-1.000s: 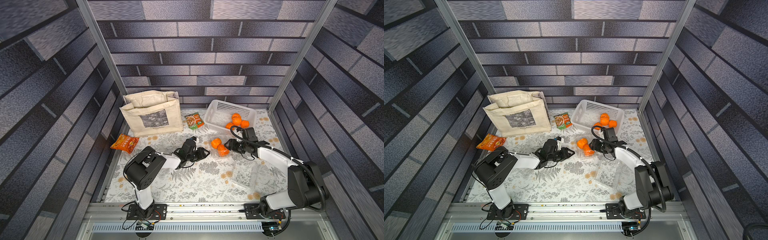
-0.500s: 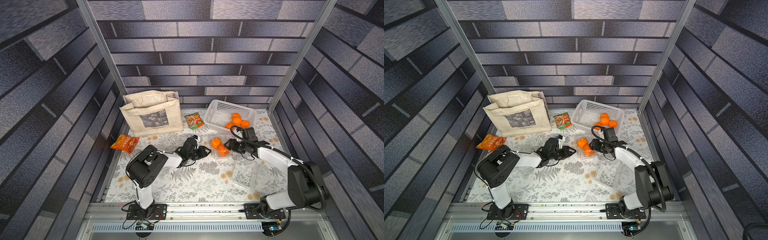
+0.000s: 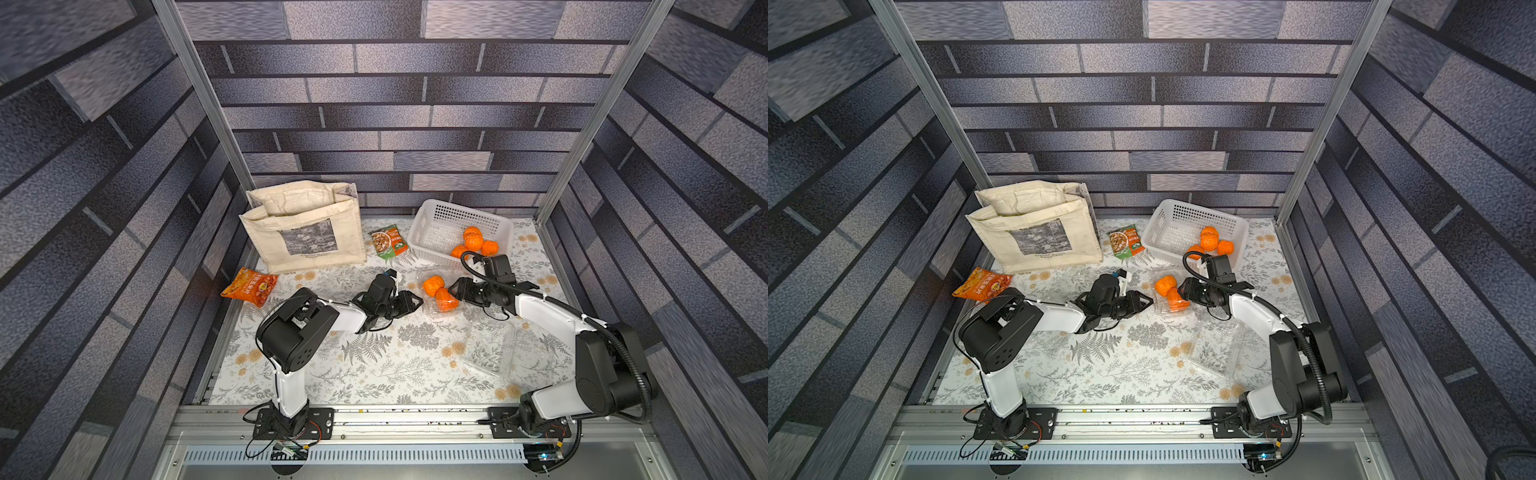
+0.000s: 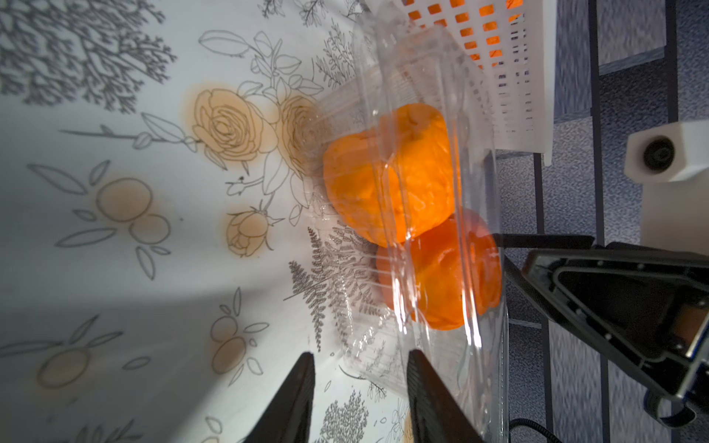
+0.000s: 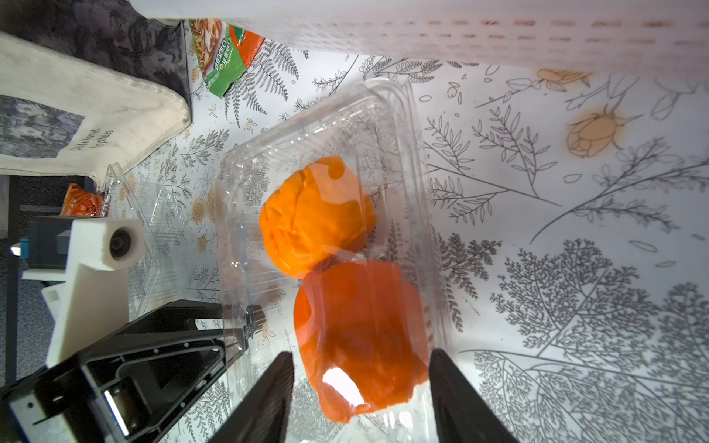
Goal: Take oranges out of containers
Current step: Open the packing box at the center of the board.
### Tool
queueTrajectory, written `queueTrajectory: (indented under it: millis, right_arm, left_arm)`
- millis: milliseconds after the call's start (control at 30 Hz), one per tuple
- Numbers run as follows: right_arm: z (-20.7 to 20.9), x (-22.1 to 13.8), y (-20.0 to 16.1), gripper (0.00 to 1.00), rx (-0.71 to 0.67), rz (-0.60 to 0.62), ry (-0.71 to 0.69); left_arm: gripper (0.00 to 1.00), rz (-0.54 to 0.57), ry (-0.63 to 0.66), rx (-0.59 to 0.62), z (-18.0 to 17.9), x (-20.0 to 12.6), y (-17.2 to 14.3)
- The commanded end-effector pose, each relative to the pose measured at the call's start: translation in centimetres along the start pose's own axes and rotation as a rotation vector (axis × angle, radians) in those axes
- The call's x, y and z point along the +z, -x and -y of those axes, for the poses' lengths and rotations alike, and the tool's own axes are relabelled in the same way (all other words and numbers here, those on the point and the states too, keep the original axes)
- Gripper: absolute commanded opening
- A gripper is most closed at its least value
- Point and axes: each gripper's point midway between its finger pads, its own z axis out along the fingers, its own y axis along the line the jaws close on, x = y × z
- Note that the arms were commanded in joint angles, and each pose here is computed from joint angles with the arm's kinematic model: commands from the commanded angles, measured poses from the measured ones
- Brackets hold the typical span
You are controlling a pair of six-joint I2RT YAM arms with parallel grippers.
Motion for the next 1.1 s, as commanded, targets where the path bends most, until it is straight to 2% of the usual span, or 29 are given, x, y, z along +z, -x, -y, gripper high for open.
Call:
queueTrajectory:
  millis: [0,300,633,1067]
  right_arm:
    - [-0.5,0.4,-0.2,0.58,0.002,-0.016,0.019]
    - [-0.8,1.0,-0.4,0.58,-0.001,-0.047,0.039]
    - [-0.8,1.3,-0.6,0.58,-0.011,-0.059,0.038]
    - [-1.1,2.1,-1.3,0.56,-0.031,-0.101,0.037]
  left_arm:
    - [0.42,-0.005,-0.013,0.017,0.6,0.7,0.2]
    - [0.43,0.025,-0.055,0.025,1.0,1.3,0.6]
    - [0.48,0.051,-0.098,0.033,1.4,1.7,0.9]
    - [0.48,0.075,-0.166,0.067,2.6,1.9,1.1]
